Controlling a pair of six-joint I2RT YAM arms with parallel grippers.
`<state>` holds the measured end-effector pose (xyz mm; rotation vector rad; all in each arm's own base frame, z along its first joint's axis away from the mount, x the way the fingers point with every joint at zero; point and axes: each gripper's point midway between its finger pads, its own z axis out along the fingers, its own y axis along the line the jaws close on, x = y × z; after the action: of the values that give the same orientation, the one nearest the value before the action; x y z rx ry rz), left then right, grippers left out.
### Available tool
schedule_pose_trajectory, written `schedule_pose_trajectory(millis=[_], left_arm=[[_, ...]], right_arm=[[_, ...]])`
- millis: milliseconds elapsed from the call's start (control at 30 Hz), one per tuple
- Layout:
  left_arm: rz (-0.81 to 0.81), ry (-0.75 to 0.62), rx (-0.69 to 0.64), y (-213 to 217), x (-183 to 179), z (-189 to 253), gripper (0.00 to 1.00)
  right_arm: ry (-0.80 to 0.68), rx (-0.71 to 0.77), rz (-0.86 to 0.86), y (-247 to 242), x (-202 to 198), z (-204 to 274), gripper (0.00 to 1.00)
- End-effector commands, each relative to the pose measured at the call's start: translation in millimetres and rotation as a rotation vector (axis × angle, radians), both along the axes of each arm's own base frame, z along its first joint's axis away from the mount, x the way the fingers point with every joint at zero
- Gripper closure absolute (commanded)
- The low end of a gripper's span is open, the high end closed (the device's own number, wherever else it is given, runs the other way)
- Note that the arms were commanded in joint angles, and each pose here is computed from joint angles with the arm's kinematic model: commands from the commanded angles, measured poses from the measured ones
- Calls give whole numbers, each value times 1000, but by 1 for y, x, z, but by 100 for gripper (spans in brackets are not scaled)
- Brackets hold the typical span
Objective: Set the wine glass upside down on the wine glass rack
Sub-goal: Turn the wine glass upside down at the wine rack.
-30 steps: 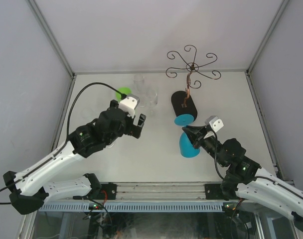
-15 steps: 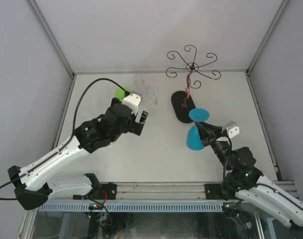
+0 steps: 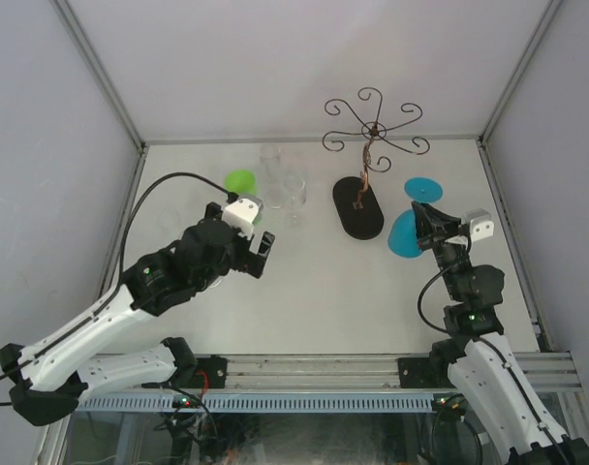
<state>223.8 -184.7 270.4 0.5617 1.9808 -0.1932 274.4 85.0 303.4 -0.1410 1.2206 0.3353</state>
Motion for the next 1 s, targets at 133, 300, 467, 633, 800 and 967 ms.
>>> schedule_pose_trajectory(millis=[133,300,467,633,800,967], left_arm=[[-15,-187,-170,14,-6,47,0],[-49,-183,-210,8,-4,56,0],[-91,-122,-278,0,6,58,0],[-48,-146,-318,7,22,77,1],[-5,-192,-351,10,38,104,0],[-5,-213,-355,9,45,113,0]], right_arm=[[-116,-13,165,16,2,42,100],[-135,-38,142,14,14,44,100],[-145,-43,152,13,23,46,100],[-158,-58,173,17,29,48,100],[-166,-75,185,17,36,49,100],[-164,-87,206,20,45,47,100]])
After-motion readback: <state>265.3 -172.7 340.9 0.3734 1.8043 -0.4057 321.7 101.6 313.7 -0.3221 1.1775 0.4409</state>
